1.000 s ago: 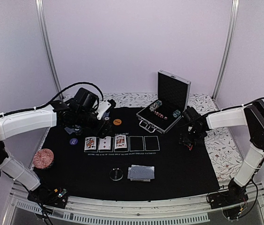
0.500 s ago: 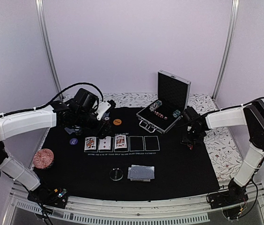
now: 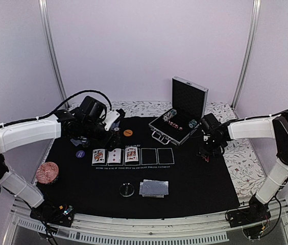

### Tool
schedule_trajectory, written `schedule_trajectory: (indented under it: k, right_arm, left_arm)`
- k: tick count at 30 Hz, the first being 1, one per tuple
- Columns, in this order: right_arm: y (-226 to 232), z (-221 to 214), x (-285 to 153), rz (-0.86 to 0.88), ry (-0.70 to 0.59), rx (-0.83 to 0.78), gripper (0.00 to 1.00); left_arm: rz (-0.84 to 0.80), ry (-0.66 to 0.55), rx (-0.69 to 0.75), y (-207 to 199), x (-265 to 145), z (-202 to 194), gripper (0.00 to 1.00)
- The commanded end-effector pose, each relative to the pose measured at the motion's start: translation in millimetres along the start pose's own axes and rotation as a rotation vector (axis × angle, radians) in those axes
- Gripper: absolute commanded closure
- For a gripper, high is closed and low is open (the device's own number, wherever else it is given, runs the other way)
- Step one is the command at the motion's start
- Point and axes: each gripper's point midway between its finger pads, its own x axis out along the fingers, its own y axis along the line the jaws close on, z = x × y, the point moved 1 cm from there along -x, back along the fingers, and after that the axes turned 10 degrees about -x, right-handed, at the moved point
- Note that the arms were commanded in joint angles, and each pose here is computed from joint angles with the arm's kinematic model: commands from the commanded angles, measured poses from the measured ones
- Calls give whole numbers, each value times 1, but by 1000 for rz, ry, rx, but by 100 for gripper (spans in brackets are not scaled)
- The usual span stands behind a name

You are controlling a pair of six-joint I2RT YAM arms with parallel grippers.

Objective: Distribute texas hold em gaming equipment
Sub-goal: Pick up the all-in button from the poker table mat, then place the all-in button in the dealer area.

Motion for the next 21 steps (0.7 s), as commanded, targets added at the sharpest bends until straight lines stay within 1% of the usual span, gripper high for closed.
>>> schedule_trajectory:
  k: [1,5,9,13,19,21]
  right_arm:
    - [17,2,-18,90,-25,-58,56]
    - [47,12,-36,160,-79,-149,60]
    - [98,29,-71,262,-188,-291,60]
    - [176,28,-111,407,-303,-486,61]
    - [293,6,-163,673,-484,-746,61]
    - [327,-9,-168,763,-490,-826,61]
  left_arm:
    - [-8,-23,-33,8,-6,3,14]
    - [-1,-43,-104,25,-7,7,14]
    - [32,-88,-223,60,-15,14,14]
    - [90,-153,-306,88,-29,18,14]
    - [187,-202,-339,109,-43,18,13]
    - [205,-214,-342,114,-47,18,13]
